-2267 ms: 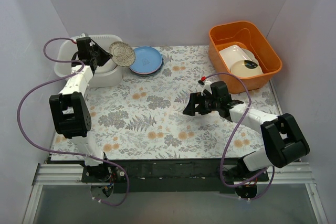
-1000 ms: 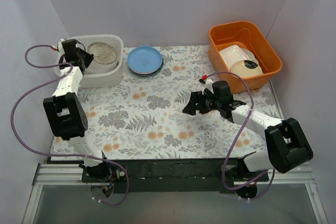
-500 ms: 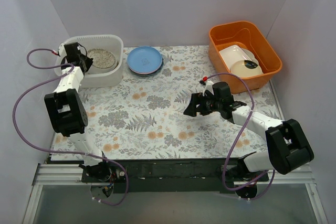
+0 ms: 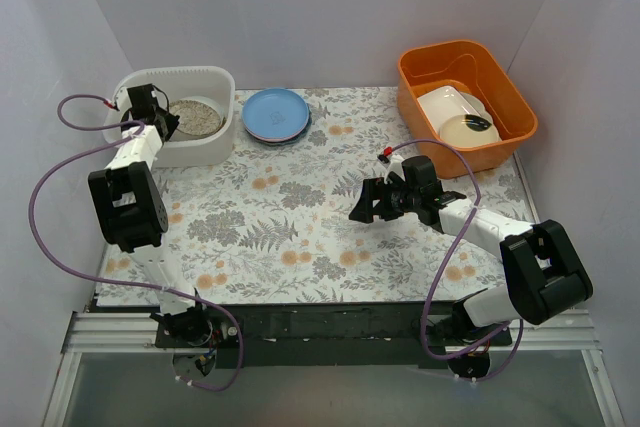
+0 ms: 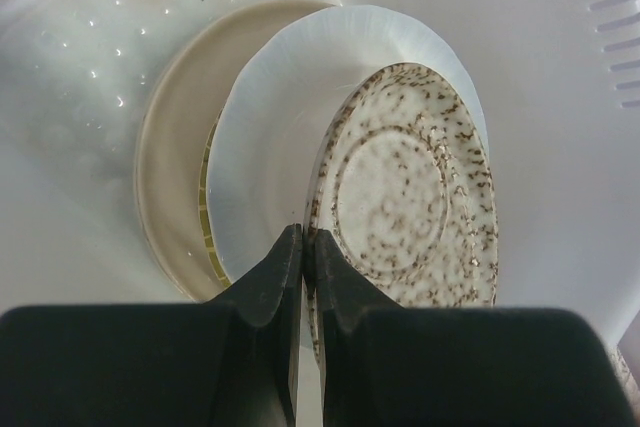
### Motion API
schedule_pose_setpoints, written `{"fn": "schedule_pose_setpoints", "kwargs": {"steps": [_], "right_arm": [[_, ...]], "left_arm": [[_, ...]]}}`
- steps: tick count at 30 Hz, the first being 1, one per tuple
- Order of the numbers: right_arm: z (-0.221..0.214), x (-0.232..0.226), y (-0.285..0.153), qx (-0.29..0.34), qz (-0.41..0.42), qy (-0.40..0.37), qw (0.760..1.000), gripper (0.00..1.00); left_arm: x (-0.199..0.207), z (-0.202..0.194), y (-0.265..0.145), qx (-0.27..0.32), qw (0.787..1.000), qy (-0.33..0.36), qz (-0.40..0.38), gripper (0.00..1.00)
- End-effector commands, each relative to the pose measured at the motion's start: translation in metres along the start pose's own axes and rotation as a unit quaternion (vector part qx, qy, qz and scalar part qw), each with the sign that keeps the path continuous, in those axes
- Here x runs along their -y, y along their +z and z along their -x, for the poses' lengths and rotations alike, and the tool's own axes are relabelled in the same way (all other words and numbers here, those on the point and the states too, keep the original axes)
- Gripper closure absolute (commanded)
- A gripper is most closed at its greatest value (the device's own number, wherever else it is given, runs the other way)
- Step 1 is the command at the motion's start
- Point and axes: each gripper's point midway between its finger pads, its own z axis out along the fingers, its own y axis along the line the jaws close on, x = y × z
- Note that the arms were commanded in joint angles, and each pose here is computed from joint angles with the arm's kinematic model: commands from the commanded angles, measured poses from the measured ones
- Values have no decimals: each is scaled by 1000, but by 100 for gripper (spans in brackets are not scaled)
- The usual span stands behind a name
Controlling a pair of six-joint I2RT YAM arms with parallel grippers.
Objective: Place the plates into the plastic bin on the countertop
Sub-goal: Place the plate in the plastic bin.
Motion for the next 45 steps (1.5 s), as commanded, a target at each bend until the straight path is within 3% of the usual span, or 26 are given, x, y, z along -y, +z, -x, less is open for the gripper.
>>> {"fn": "schedule_pose_setpoints", "kwargs": {"steps": [1, 10, 14, 22, 26, 34, 45], "right_arm": [[19, -11, 0, 21, 18, -21, 999, 10], [19, -8, -5, 25, 4, -21, 999, 10], [15, -6, -7, 25, -1, -20, 999, 10], [17, -6, -8, 27, -5, -20, 999, 10], [17, -5, -6, 25, -5, -21, 999, 10], [27, -6, 6, 21, 6, -20, 1000, 10], [45, -8, 15, 30, 8, -20, 999, 10]], "left_arm": [[5, 10, 2, 9, 1000, 1, -4, 100], [10, 13, 2, 10, 1000, 1, -12, 96], [15, 17, -1, 13, 1000, 0, -19, 77], [19, 19, -8, 13, 1000, 0, -28, 54], [28, 24, -24, 18, 999, 0, -51, 27], [73, 46, -101, 52, 986, 10, -161, 2], [115, 14, -161, 39, 967, 66, -243, 2]]}}
